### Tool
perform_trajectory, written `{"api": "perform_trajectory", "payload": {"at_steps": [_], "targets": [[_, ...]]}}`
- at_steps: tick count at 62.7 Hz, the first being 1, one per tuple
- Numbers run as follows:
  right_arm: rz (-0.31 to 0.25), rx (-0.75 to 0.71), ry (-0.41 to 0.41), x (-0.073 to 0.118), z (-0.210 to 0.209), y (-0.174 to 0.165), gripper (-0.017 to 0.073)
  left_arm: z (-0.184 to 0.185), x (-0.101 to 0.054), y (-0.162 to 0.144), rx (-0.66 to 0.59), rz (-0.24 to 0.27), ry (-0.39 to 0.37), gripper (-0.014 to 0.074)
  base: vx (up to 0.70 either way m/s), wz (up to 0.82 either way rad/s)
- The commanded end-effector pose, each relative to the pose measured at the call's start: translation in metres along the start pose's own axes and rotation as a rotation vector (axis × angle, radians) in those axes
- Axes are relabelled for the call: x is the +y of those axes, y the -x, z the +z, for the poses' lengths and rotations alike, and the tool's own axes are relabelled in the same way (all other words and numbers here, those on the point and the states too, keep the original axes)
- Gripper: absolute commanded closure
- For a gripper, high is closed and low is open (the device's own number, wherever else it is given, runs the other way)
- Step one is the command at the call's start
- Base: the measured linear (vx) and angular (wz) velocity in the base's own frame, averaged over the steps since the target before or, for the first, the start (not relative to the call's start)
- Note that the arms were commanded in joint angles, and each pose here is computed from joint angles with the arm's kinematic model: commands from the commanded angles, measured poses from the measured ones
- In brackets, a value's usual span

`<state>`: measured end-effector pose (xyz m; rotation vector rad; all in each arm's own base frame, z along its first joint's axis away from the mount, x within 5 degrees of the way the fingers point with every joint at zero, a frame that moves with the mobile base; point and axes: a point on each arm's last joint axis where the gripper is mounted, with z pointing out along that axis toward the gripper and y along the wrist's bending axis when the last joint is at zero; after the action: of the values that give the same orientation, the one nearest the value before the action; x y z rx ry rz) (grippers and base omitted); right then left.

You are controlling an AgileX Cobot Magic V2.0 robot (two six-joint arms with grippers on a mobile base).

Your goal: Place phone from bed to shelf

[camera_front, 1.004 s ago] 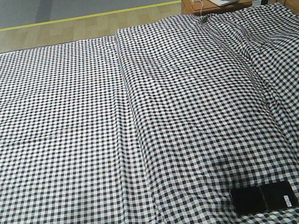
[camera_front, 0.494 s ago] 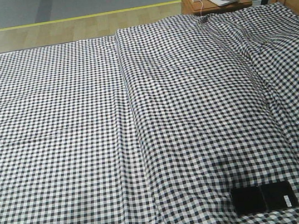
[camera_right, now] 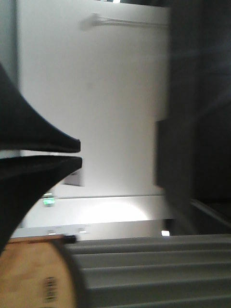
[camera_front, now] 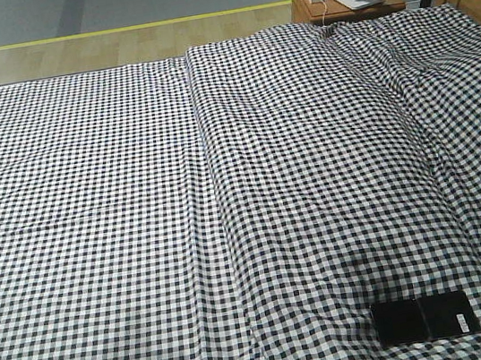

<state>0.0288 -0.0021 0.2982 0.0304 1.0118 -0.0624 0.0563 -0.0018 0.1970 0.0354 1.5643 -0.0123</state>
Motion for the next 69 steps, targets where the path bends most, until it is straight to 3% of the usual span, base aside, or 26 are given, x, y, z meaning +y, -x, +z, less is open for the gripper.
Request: {"api": "perform_trajectory", "payload": {"at_steps": [1,10,20,33,40,61,69], "targets": [[-0.017,-0.155,-0.006,0.000,0.011,0.048,0.0564,-0.002,0.000,0.016,-0.105,-0.020,-0.003,0.0592,0.00,0.00],[-0.013,-0.114,-0.004,0.000,0.035,0.081,0.0564,-0.002,0.000,0.016,-0.105,-0.020,-0.003,0.0592,0.00,0.00],[-0.002,0.025,0.000,0.000,0.071,0.109,0.0552,-0.002,0.000,0.016,-0.105,-0.020,-0.003,0.0592,0.00,0.00],[-0.002,0.236,0.004,0.000,0.117,0.120,0.0467,-0.002,0.000,0.016,-0.105,-0.020,-0.003,0.0592,0.00,0.00],[-0.002,0.319,0.006,0.000,0.138,0.114,0.0360,-0.002,0.000,0.016,-0.105,-0.020,-0.003,0.0592,0.00,0.00],[-0.002,0.596,0.009,0.000,0.159,0.072,-0.0125,-0.002,0.000,0.016,-0.105,-0.020,-0.003,0.0592,0.00,0.00],[-0.002,0.633,0.010,0.001,0.160,0.066,-0.0167,-0.002,0.000,0.016,-0.105,-0.020,-0.003,0.0592,0.00,0.00]]}}
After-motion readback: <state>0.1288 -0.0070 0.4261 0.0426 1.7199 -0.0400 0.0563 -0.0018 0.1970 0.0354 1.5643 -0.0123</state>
